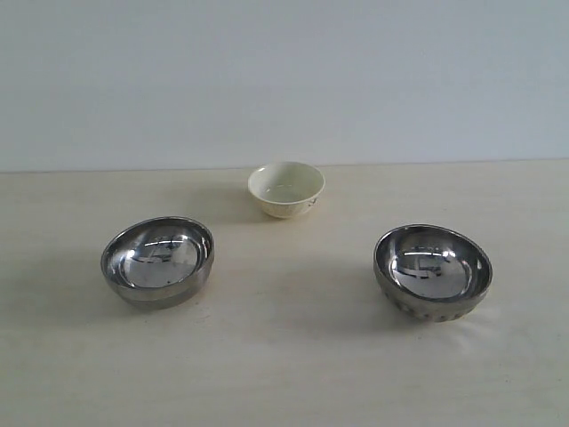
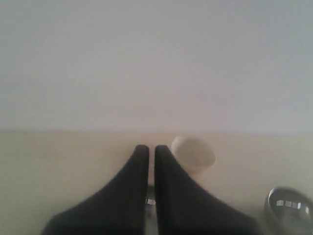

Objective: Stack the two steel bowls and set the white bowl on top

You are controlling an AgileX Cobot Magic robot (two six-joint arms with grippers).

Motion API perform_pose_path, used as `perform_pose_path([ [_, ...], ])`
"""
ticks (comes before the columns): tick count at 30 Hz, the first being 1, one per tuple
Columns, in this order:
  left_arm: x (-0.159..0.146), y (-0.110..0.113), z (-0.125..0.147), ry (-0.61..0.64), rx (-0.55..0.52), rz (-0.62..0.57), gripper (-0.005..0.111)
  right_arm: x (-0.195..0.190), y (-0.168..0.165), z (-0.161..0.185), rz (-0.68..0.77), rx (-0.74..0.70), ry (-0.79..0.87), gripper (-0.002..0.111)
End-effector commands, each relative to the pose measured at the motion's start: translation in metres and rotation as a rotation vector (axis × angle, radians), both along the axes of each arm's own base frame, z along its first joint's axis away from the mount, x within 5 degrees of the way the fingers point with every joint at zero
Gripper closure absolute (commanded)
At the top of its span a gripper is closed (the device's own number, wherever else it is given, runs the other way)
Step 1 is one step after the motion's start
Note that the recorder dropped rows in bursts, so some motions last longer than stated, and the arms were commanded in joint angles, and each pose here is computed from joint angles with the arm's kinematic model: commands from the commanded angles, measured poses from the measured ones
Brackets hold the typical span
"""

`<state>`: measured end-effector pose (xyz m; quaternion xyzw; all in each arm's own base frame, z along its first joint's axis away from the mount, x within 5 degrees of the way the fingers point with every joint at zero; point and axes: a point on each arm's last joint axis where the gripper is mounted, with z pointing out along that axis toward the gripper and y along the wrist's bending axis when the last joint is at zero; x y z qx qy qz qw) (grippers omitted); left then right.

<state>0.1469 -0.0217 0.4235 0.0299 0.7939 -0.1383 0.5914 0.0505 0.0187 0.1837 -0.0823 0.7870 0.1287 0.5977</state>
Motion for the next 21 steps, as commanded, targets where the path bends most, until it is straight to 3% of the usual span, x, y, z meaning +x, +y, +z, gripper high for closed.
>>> perform_pose_path([
  [1, 0.051, 0.000, 0.002, 0.371, 0.074, -0.058, 0.103, 0.000, 0.000, -0.001, -0.006, 0.000, -0.006, 0.108],
  [4, 0.084, -0.001, -0.007, 0.547, 0.081, -0.110, 0.103, 0.000, 0.000, -0.001, -0.006, 0.000, -0.006, 0.108],
  [10, 0.134, 0.000, -0.037, 0.631, 0.055, -0.100, 0.103, 0.000, 0.000, -0.001, -0.006, 0.000, -0.006, 0.108],
  [15, 0.180, 0.001, -0.094, 0.812, 0.026, -0.092, 0.100, 0.000, 0.000, -0.001, -0.006, 0.000, -0.006, 0.108],
  [18, 0.196, 0.001, -0.121, 0.886, 0.036, -0.109, 0.086, 0.000, 0.000, -0.001, -0.006, 0.000, -0.006, 0.108],
  [21, 0.217, -0.004, -0.159, 0.954, 0.024, -0.111, 0.050, 0.000, 0.000, -0.001, -0.006, 0.000, -0.006, 0.108],
])
